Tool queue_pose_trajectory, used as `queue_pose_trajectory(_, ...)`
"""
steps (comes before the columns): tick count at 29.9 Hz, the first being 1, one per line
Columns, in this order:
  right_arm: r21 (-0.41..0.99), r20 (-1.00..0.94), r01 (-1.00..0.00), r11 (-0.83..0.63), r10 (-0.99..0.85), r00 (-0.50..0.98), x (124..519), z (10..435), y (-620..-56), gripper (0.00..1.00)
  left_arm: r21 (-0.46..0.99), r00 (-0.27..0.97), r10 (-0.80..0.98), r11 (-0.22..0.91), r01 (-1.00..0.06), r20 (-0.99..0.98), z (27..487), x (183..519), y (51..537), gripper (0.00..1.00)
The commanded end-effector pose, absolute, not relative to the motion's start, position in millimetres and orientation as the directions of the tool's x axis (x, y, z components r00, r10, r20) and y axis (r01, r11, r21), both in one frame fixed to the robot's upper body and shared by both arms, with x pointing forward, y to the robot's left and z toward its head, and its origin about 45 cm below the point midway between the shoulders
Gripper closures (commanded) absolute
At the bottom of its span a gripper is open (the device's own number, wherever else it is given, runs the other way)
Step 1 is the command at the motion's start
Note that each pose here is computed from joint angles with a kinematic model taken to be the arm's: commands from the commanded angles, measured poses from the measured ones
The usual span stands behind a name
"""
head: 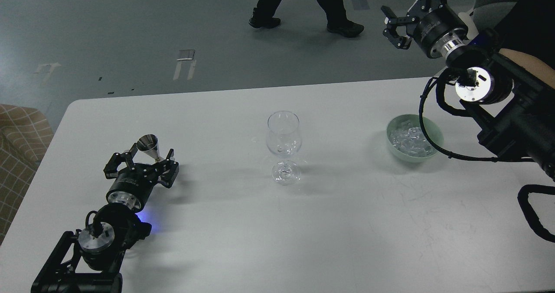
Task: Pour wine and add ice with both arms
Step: 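Close the left gripper around the steel jigger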
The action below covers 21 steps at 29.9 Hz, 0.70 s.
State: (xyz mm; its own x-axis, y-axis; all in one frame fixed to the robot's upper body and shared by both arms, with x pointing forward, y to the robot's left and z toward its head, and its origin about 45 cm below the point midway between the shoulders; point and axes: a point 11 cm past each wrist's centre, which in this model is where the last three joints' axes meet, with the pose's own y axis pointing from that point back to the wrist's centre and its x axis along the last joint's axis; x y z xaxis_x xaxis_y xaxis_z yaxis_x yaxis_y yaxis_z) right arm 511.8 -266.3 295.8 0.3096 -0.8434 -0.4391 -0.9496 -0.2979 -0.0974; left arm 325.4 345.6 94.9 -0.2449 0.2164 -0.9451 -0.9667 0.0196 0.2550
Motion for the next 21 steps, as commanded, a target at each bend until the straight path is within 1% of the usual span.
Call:
queue_pose_trajectory(1, -0.1, -0.44, -0.95, -0.298, -0.843, 0.31, 512, 297, -265, 0.0, 0.252, -0.244, 0.261, -0.001, -0.968, -0.934, 95, 325, 348, 0.43)
queue_pose_trajectory(6, -0.098, -0.44, -0.95, -0.297, -0.843, 0.309, 512, 296, -266, 0.0, 0.25, -0.244, 0.263, -0.009, -0.968, -0.933, 95, 326, 349, 0.44)
queue_pose_trajectory(9, -0.098, -0.439, -0.951, -0.295, -0.844, 0.307, 512, 296, -267, 0.0, 0.258, -0.253, 0.259, -0.013, -0.966, -0.932, 92, 325, 349, 0.46)
queue_pose_trajectory(16, -0.097, -0.438, -0.95, -0.295, -0.845, 0.307, 512, 296, -267, 0.0, 0.26, -0.254, 0.241, -0.007, -0.966, -0.937, 89, 329, 343, 0.46)
queue_pose_trajectory(17, -0.097, -0.439, -0.951, -0.295, -0.844, 0.307, 512, 296, -267, 0.0, 0.26, -0.254, 0.239, -0.007, -0.966, -0.937, 88, 329, 341, 0.47)
queue_pose_trajectory(19, -0.097, -0.439, -0.951, -0.295, -0.844, 0.307, 512, 296, -267, 0.0, 0.25, -0.244, 0.23, -0.001, -0.968, -0.942, 90, 332, 336, 0.54)
queue_pose_trajectory(21, -0.098, -0.438, -0.951, -0.294, -0.845, 0.306, 512, 296, -268, 0.0, 0.247, -0.241, 0.228, 0.0, -0.969, -0.943, 91, 333, 336, 0.55)
